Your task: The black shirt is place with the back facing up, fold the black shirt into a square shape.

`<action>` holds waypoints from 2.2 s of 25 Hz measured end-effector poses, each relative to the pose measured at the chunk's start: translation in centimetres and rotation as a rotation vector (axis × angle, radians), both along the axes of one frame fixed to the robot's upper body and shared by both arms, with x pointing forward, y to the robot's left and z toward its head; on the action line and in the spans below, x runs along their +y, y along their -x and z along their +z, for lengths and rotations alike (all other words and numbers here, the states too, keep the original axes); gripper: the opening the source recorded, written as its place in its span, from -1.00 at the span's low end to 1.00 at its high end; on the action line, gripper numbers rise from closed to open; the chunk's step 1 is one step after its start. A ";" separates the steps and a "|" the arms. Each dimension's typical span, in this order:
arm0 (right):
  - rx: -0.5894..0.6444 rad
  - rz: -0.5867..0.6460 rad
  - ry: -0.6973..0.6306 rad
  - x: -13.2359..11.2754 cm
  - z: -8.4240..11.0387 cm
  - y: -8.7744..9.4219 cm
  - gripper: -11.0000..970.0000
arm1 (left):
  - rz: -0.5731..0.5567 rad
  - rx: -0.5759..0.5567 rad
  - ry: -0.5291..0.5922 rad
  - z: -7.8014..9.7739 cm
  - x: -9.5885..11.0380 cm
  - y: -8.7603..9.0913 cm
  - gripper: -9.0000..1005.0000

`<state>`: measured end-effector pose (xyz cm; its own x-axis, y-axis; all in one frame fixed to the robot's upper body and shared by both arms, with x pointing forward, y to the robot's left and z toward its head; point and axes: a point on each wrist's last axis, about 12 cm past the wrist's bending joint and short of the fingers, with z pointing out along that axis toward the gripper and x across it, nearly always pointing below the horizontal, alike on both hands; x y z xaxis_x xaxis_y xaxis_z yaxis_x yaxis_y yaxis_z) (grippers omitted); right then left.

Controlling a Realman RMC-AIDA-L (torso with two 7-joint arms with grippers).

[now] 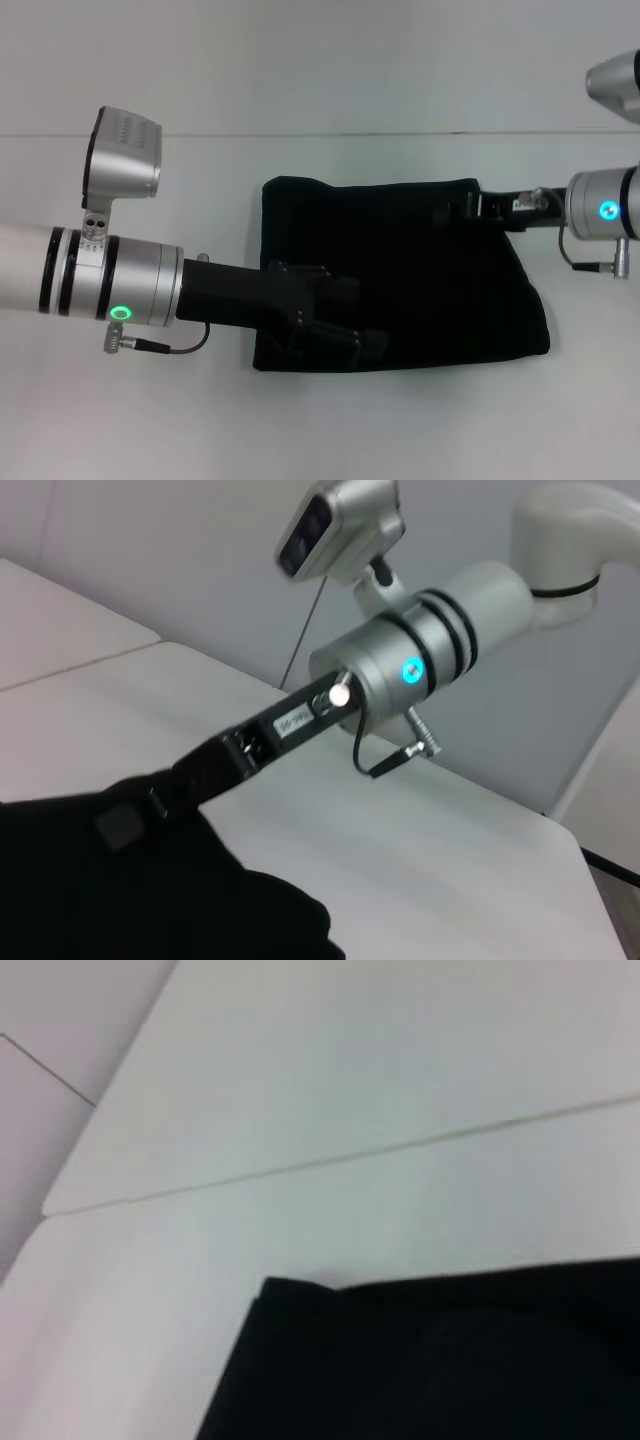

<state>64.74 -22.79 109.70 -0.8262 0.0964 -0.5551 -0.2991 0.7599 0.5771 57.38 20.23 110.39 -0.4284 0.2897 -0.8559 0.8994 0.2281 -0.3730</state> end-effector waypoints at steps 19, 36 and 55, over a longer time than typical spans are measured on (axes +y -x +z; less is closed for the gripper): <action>-0.017 -0.001 0.010 -2.1 2.5 -1.2 -0.85 | 0.025 0.004 0.005 0.4 0.1 -0.5 0.89; -0.054 0.077 -0.036 -2.0 4.9 -1.2 -0.85 | 0.031 0.013 0.008 0.6 -0.2 -0.8 0.89; -0.029 0.048 -0.069 -4.9 4.6 0.1 -0.84 | 0.044 0.033 0.009 0.8 -0.6 -1.1 0.89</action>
